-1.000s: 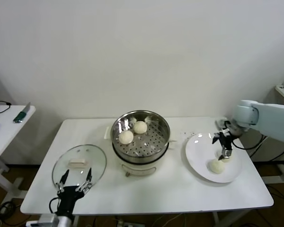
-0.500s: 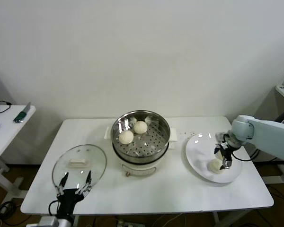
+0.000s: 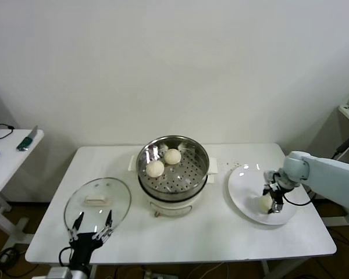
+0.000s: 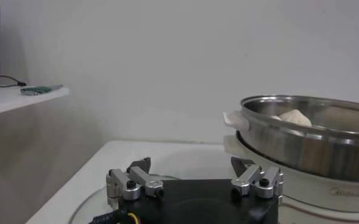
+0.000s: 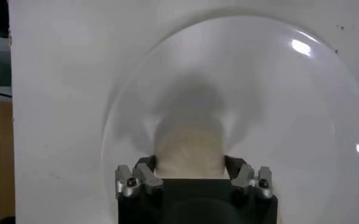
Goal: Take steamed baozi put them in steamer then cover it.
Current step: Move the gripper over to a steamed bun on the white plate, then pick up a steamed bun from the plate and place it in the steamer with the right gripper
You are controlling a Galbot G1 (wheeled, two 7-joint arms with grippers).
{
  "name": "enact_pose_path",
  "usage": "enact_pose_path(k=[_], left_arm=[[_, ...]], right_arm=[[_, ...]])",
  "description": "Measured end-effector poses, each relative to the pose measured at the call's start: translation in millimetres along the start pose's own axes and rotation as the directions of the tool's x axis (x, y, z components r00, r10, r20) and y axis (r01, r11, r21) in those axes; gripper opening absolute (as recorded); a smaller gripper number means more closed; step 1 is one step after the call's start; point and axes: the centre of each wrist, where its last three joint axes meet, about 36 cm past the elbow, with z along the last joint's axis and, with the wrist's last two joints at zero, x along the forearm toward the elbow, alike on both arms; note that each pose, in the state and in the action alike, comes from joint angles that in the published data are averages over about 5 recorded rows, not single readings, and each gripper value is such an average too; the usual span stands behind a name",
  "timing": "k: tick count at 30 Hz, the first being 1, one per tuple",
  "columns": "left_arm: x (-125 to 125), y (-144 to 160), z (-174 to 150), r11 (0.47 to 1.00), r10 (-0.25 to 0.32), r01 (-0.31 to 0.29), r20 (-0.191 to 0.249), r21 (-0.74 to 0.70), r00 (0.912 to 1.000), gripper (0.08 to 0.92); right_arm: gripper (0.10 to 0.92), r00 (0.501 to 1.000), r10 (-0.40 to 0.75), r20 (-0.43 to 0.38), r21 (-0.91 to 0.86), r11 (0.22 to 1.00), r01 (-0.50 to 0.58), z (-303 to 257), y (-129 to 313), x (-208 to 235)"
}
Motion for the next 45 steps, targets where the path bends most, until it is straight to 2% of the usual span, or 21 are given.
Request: enact_pose_path(k=[5, 11, 16, 21, 26, 32, 39, 45], left_arm=[[0.1, -1.7, -2.7, 1.000, -0.001, 0.001, 0.004, -0.002, 1.0000, 0.823], [1.6, -4.3, -4.9, 1.000, 0.003, -0.003, 0.006, -0.008, 1.0000, 0.823], [1.8, -5.9, -6.3, 1.000, 0.007, -0.007, 0.006, -0.012, 1.0000, 0.823], [2.1, -6.1, -6.2, 1.000, 0.010, -0.010, 0.004, -0.016, 0.9999, 0.823], [2.6, -5.6, -5.9, 1.000, 0.009, -0.009, 0.002, -0.019, 1.0000, 0.823], [2.8, -3.8, -6.7, 1.000, 0.002, -0.002, 0.005, -0.027, 1.0000, 0.823], [2.3, -1.7, -7.7, 1.000, -0.008, 0.008, 0.009, -0.029, 0.9999, 0.823], [2.6, -1.7, -7.6, 1.000, -0.013, 0.013, 0.009, -0.027, 0.9999, 0.823]], right_arm=[[0.652, 1.000, -0.005, 0.010, 0.012, 1.000, 0.004, -0.7, -1.2, 4.9], [0.645, 1.000, 0.002, 0.021, 0.076, 0.997, -0.003, -10.4, -13.6, 33.5], [0.645, 0.999, 0.032, 0.033, 0.197, 0.980, -0.038, -30.5, -36.5, 89.9], [0.645, 0.994, 0.089, 0.070, 0.361, 0.926, -0.108, -70.5, -60.0, 170.3], [0.645, 0.984, 0.139, 0.114, 0.548, 0.817, -0.179, -129.7, -63.9, 243.4], [0.645, 0.980, 0.135, 0.146, 0.763, 0.616, -0.199, -216.6, -41.6, 285.1], [0.645, 0.983, 0.120, 0.138, 0.914, 0.367, -0.173, -301.5, -13.6, 279.1], [0.645, 0.988, 0.088, 0.126, 0.963, 0.228, -0.143, -344.4, 0.1, 241.9]])
